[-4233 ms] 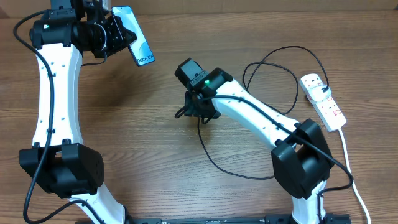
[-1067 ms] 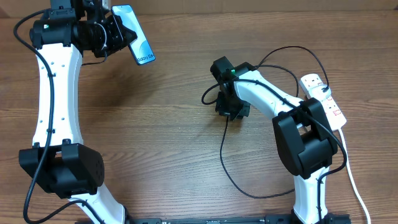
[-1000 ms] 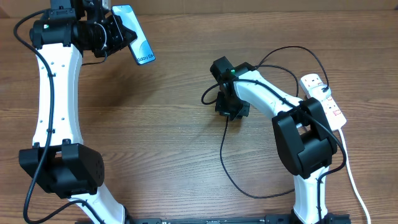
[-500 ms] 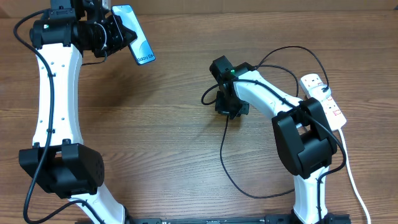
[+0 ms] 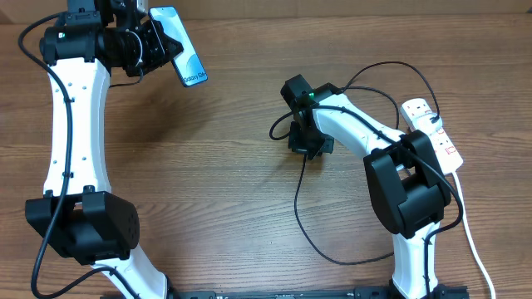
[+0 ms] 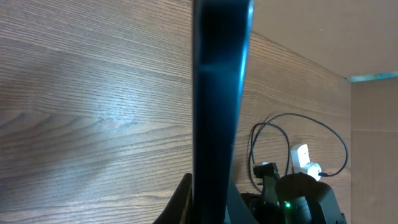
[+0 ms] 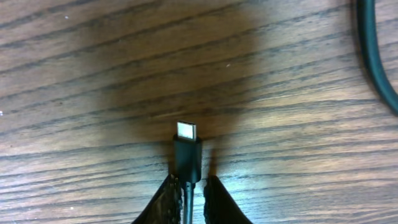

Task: Plug charger to phone and switch on socket
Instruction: 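Lift the USB-C plug with the right gripper, tip pointing forward, then carry the plug under the phone held by the left gripper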

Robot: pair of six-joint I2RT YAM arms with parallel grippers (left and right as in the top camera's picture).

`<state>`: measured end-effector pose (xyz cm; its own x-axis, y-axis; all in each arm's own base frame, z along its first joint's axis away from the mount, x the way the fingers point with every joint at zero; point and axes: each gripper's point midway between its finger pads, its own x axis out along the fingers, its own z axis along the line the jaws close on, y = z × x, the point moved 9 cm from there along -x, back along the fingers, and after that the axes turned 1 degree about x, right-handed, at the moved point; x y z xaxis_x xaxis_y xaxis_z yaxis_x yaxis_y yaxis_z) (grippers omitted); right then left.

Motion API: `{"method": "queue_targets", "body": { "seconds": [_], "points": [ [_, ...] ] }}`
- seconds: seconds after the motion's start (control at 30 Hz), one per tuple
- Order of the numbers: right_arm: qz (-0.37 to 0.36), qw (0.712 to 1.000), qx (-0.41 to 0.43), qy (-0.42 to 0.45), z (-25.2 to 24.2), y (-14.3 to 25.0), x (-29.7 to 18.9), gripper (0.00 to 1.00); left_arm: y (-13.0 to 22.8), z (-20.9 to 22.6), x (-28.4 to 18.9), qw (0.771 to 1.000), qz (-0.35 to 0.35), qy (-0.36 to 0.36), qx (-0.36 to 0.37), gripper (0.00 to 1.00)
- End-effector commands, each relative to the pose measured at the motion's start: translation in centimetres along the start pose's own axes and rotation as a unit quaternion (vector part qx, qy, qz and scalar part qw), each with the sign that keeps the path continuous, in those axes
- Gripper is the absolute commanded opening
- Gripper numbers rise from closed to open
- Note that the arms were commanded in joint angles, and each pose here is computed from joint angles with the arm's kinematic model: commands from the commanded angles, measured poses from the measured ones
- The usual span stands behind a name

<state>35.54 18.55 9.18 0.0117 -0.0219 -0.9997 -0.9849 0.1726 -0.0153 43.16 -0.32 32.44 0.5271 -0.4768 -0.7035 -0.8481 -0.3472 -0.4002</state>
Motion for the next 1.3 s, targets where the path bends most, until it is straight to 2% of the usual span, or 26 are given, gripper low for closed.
{"method": "queue_targets", "body": {
  "seconds": [0.0,0.53,0.7,0.87,1.0,1.1,1.27],
  "points": [
    [0.016,1.000,-0.001,0.002,0.2,0.2,0.9,0.13,-0.2,-0.9,-0.6,0.999,-0.005,0.026,0.018,0.04],
    [0.003,1.000,0.000,-0.008,0.5,-0.2,0.9,0.04,-0.2,-1.0,-0.6,0.999,-0.004,0.031,0.023,0.04],
    [0.010,0.999,-0.035,-0.035,1.2,-0.5,-0.3,0.04,-0.1,-1.8,-0.7,0.995,0.002,0.078,0.055,0.04],
    [0.025,0.987,-0.098,-0.121,2.7,-0.4,-4.7,0.04,-0.7,-3.5,-1.1,0.980,-0.006,0.171,0.097,0.04],
    [0.010,0.970,-0.149,-0.194,3.1,0.3,-10.0,0.04,-1.3,-5.2,-1.9,0.954,-0.017,0.263,0.140,0.04],
    [-0.023,0.953,-0.179,-0.241,2.5,1.6,-14.9,0.04,-1.6,-6.2,-2.6,0.935,-0.020,0.315,0.159,0.04],
    [-0.097,0.933,-0.212,-0.276,0.9,4.4,-21.5,0.04,-1.8,-6.9,-3.1,0.922,-0.016,0.351,0.162,0.04]
  ]
}}
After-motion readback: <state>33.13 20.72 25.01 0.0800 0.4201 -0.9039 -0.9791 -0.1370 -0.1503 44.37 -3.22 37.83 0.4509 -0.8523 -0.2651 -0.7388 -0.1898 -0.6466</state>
